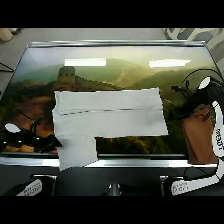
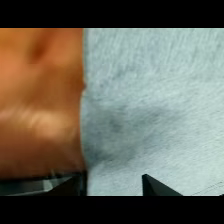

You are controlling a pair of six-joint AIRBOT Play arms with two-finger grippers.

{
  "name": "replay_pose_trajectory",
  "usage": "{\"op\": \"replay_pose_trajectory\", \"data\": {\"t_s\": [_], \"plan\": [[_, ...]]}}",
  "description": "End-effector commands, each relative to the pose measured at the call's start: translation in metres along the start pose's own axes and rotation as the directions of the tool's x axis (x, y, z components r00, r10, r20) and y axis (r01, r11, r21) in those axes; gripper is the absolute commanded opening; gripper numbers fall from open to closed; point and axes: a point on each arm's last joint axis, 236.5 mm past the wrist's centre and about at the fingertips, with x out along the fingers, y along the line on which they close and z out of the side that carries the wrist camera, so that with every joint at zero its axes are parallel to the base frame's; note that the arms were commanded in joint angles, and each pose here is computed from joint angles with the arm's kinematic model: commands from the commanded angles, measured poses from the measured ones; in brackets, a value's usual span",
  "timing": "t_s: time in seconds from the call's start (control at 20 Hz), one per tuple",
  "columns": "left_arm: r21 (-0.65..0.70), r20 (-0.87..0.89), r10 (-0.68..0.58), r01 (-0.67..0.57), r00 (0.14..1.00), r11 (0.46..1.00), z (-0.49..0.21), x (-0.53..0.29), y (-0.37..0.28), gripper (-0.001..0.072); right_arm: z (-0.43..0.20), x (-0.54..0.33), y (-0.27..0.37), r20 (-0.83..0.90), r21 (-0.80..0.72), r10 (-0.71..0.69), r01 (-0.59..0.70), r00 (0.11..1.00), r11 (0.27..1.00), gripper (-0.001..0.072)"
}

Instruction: Fold the shirts.

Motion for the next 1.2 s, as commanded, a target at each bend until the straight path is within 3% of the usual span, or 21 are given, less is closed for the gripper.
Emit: {"op": "replay_pose_trajectory", "data": {"t_s": [0.0,0.15,0.4,0.55,0.65,0.7,0.75,1.15], "plan": [[-0.018,0.053,-0.021,0.022,0.998,1.000,0.008,0.006,-0.002,0.0390,-0.014,0.020,0.005,-0.037,0.015,0.030,-0.030,0.999,0.999,0.0503],[-0.019,0.050,-0.022,0.023,0.999,1.000,0.007,0.006,-0.002,0.0375,-0.023,0.043,0.010,-0.040,0.028,0.059,-0.058,0.997,0.998,0.0599],[-0.016,0.049,-0.022,0.023,0.999,1.000,0.007,0.006,-0.002,0.0037,-0.024,0.064,0.018,-0.017,0.058,0.101,-0.100,0.995,0.993,0.0598],[-0.005,0.048,-0.023,0.023,0.999,1.000,0.007,0.006,-0.002,0.0037,-0.022,0.076,0.025,0.011,0.107,0.137,-0.137,0.991,0.985,0.0571],[0.009,0.052,-0.023,0.022,0.998,1.000,0.007,0.005,-0.003,0.0036,-0.018,0.082,0.028,0.039,0.124,0.148,-0.152,0.988,0.981,0.0449],[0.020,0.059,-0.022,0.021,0.998,1.000,0.009,0.003,-0.004,0.0036,-0.015,0.081,0.026,0.051,0.124,0.140,-0.145,0.989,0.982,0.0272],[0.031,0.068,-0.022,0.020,0.997,0.999,0.011,0.000,-0.005,0.0036,-0.014,0.079,0.026,0.056,0.122,0.137,-0.143,0.989,0.982,0.0031],[0.242,0.382,-0.064,-0.033,0.922,0.970,0.076,-0.116,-0.064,0.0033,0.046,-0.032,0.024,0.342,-0.032,-0.049,0.064,0.938,0.997,0.0018]]}}
